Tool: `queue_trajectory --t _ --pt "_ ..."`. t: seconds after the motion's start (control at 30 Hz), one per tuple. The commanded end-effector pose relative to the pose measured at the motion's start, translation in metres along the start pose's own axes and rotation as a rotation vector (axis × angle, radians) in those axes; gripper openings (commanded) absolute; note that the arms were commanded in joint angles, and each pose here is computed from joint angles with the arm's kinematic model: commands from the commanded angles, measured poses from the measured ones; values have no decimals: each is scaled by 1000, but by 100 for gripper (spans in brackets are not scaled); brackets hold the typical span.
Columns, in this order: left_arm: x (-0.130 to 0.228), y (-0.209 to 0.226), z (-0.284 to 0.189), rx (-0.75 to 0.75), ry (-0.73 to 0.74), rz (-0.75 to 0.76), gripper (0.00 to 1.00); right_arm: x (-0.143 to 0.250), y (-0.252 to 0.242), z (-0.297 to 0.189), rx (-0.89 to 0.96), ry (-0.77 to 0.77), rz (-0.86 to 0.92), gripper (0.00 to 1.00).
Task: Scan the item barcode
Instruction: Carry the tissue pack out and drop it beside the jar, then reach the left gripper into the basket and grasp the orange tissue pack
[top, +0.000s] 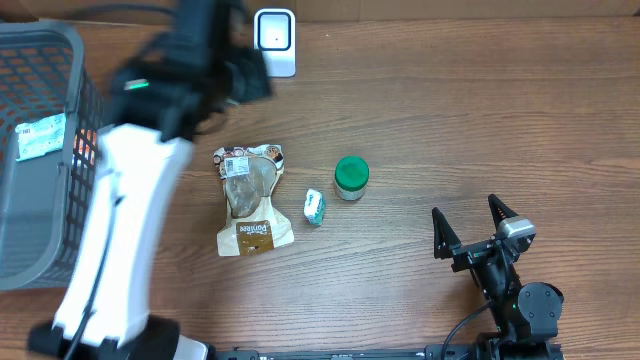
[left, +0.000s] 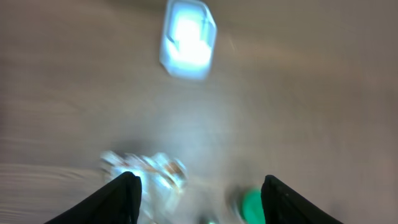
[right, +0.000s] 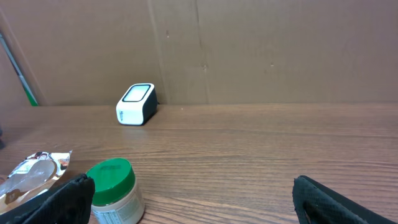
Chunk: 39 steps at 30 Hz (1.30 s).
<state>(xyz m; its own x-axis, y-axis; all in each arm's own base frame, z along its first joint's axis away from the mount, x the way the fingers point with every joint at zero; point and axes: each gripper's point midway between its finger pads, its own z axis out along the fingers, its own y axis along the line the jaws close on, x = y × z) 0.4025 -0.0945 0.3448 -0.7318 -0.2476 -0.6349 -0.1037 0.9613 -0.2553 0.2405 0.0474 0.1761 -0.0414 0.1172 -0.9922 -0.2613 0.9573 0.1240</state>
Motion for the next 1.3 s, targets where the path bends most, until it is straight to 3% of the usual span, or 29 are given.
queue_trajectory --t 0.0,0.23,0.47,0.93,1.27 --pt "-48 56 -65 -152 -211 -44 66 1 -1 0 4 -8 2 100" --pt "-65 180 -96 -413 -277 -255 69 1 -1 0 4 -8 2 100" --pt "-56 268 -76 -450 -186 -431 69 1 -1 0 4 -8 2 100" --pt "-16 343 43 -455 132 -446 64 1 -1 0 4 -8 2 100" --pt "11 381 92 -472 235 -489 64 1 -1 0 4 -8 2 100"
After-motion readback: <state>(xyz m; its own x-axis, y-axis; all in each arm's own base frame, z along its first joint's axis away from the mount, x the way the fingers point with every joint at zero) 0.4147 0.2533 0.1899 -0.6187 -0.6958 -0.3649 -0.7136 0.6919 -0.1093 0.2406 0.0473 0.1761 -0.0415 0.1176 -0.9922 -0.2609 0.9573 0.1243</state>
